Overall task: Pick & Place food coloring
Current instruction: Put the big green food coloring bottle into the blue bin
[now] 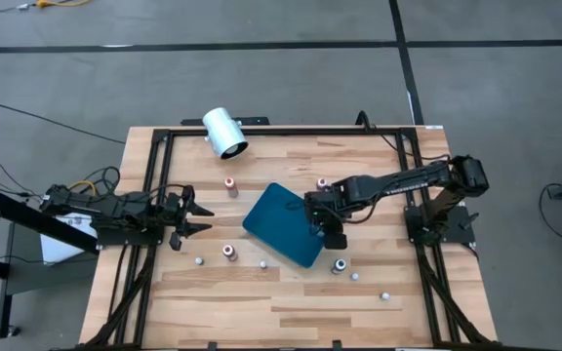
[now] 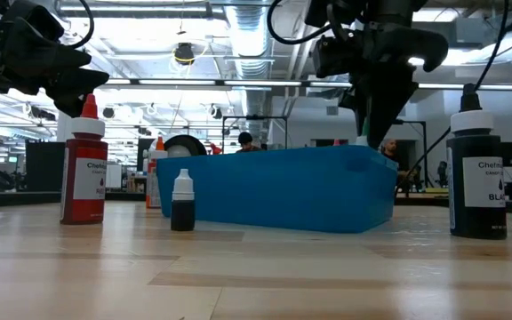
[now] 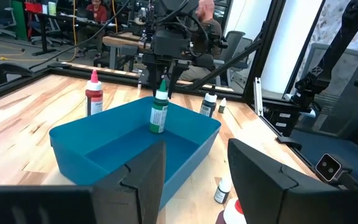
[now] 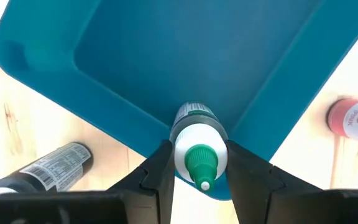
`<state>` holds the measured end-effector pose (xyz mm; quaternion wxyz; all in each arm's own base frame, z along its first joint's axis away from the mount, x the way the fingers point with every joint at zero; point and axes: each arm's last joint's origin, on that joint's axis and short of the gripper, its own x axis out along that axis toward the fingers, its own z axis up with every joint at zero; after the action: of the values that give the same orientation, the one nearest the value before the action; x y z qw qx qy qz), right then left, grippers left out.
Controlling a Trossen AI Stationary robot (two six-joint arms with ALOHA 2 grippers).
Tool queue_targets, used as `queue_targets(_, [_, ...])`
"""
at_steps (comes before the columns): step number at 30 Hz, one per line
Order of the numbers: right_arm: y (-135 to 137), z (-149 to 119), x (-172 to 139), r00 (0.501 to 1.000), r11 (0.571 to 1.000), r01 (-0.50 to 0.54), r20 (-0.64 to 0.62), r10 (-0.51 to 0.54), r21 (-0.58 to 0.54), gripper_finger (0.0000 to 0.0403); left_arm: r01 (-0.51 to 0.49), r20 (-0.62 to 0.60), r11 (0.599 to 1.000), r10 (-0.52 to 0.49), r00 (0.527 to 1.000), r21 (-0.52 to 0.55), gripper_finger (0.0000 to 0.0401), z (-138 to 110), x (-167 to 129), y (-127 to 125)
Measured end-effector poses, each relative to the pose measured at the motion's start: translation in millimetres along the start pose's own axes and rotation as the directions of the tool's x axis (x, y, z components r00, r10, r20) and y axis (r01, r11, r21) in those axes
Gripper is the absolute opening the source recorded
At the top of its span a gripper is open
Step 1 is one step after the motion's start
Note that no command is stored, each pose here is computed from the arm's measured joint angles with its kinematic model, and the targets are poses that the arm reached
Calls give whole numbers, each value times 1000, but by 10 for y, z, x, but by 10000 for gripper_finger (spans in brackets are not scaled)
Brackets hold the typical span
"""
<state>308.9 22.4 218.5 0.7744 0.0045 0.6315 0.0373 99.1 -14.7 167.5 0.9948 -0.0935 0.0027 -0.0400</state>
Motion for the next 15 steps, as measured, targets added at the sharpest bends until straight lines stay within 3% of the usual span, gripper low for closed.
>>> queue_targets(15, [6, -27, -6, 1000, 1000, 5, -26, -4, 26, 114, 0, 0, 1000, 0, 1000, 0, 165, 1, 0, 0])
